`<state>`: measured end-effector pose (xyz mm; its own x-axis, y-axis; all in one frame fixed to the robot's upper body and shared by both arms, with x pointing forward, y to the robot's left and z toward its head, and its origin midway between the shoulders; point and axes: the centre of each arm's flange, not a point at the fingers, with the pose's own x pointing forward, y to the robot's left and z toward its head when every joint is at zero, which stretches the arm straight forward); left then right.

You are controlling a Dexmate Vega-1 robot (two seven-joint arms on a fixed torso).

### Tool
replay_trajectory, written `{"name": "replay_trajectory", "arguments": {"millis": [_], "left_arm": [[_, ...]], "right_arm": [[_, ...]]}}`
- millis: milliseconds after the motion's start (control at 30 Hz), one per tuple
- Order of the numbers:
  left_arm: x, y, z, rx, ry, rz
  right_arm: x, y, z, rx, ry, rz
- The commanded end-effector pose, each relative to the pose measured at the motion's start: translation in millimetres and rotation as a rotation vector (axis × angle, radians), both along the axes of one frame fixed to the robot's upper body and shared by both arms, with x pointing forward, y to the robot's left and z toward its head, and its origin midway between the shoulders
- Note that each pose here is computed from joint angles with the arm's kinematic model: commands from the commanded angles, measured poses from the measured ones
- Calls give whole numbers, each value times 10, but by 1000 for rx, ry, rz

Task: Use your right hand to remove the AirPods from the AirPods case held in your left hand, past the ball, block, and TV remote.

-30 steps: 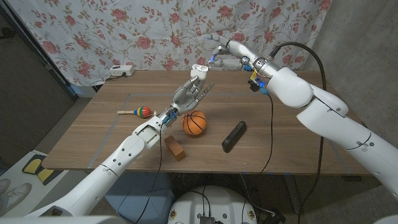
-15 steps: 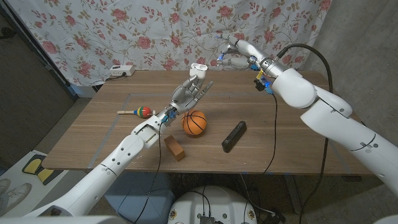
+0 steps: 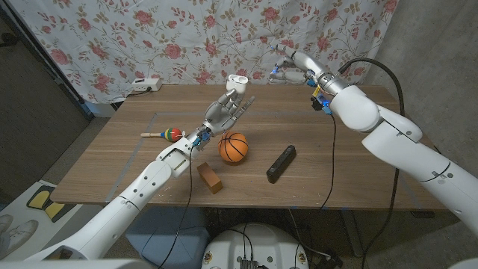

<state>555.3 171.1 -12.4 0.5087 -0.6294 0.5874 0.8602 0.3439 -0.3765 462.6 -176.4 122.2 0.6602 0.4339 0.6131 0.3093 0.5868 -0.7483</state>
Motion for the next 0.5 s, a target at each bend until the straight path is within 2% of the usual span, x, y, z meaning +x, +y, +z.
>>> {"name": "replay_trajectory", "arguments": {"millis": [33, 500], "left_arm": [[0, 3, 33, 4, 4, 7], [-19, -22, 113, 12, -7, 17]], "right_arm": [[245, -186, -100, 45, 46, -69], [488, -350, -238, 77, 95, -129]]}}
